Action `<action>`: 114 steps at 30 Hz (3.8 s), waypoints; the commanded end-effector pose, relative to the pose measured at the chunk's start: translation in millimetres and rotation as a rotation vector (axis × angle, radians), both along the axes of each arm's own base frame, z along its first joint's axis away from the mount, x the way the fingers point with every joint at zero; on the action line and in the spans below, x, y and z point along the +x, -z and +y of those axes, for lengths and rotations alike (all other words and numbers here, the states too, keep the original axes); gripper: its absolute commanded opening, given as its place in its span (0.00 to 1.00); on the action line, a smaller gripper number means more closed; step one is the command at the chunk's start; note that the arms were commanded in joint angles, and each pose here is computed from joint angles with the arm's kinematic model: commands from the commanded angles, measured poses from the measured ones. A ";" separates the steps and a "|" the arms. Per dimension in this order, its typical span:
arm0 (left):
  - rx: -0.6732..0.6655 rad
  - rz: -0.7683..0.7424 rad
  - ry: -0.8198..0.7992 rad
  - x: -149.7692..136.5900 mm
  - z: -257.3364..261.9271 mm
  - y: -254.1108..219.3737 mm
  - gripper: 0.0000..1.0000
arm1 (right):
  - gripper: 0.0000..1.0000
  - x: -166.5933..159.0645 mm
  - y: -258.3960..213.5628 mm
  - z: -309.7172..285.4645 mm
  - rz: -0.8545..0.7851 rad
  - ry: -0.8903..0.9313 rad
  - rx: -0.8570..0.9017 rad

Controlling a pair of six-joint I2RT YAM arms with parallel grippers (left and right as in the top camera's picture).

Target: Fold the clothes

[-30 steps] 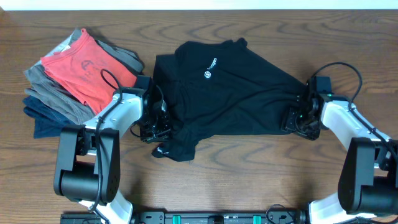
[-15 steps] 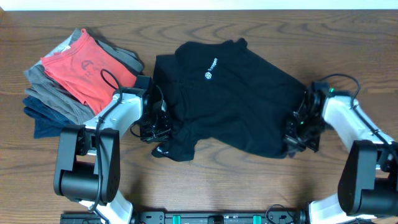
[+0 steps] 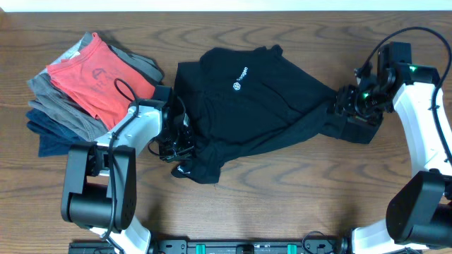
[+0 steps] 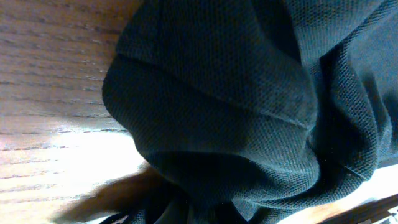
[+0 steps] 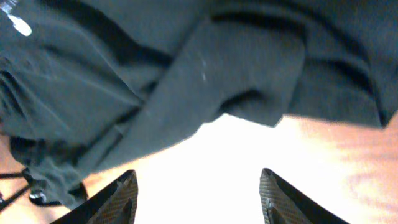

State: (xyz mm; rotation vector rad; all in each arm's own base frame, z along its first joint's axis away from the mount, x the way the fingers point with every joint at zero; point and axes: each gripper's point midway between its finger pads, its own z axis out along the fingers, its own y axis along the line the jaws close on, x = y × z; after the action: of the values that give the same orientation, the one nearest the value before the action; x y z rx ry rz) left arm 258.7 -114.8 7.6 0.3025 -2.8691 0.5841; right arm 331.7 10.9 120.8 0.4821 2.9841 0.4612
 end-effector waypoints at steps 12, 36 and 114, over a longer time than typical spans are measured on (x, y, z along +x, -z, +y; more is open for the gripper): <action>-0.002 -0.034 0.016 5.3 -0.1 -6.4 0.06 | 0.55 -32.1 73.7 -30.7 0.094 -0.001 -0.233; -0.003 -0.040 0.016 6.8 -0.4 -6.3 0.06 | 0.37 -5.7 109.1 -19.6 -0.107 -0.176 -0.335; -0.276 -1.427 -0.074 -28.5 5.7 -455.1 0.06 | 0.01 -79.5 -273.2 -59.3 -0.708 0.096 -0.424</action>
State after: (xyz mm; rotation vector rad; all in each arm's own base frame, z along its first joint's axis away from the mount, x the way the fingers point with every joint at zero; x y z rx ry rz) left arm 230.7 -110.4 443.9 -0.1573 -3.9087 1.7014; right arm 256.4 -44.8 379.0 0.3412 2.3098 0.0060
